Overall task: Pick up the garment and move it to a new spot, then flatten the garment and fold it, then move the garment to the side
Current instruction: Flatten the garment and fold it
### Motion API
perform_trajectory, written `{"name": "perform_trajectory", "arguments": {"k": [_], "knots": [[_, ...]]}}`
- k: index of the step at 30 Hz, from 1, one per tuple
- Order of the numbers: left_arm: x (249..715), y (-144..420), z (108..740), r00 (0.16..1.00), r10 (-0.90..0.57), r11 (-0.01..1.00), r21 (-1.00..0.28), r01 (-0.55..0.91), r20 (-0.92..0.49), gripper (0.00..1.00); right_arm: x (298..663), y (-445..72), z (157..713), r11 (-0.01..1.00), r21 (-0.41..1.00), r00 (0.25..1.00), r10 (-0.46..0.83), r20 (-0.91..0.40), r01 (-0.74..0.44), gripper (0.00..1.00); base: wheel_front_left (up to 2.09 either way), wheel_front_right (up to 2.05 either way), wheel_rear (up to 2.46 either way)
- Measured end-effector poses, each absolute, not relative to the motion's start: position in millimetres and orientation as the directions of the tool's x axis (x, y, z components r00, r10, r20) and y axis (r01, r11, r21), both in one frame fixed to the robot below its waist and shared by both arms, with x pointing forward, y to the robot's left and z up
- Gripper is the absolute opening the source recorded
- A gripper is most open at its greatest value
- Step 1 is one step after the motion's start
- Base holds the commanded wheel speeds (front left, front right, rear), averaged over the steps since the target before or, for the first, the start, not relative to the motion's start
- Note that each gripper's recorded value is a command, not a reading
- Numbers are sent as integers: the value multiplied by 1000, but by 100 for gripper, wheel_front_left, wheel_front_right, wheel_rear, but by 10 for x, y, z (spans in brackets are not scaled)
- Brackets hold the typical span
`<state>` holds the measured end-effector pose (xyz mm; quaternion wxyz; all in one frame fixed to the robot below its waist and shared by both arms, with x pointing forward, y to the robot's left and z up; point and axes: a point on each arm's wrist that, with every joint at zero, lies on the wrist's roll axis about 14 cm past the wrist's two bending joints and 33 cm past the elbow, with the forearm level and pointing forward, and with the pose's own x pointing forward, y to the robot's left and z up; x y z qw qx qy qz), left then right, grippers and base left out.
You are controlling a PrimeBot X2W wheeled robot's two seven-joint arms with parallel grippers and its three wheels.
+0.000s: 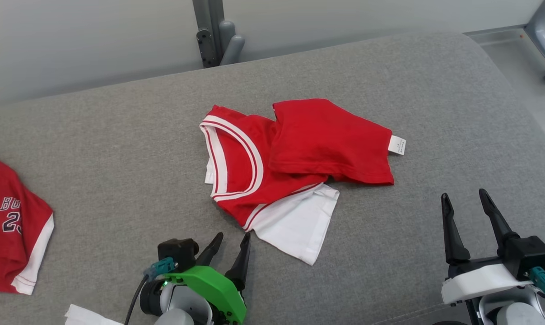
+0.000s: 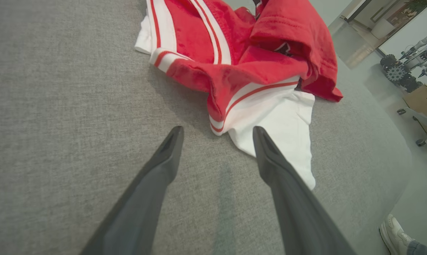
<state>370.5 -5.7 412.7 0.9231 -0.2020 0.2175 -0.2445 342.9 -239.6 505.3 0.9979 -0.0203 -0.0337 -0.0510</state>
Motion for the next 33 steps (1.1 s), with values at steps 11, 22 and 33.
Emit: {"name": "perform_trajectory", "arguments": {"k": [11, 22, 33], "knots": [[3814, -226, 3892, 738, -557, 796, -501, 341, -382, 100, 3405, -2501, 4986, 989, -38, 989, -142, 45, 143, 100, 0, 0, 0], [3972, -385, 3998, 746, -584, 734, -602, 315, -322, 0, 3435, -2528, 4973, 987, -38, 987, -153, 41, 154, 100, 0, 0, 0], [4288, -253, 4815, 833, -550, 612, -706, 358, -54, 0, 3395, -2489, 4971, 989, -27, 989, -144, 43, 145, 100, 0, 0, 0]]}}
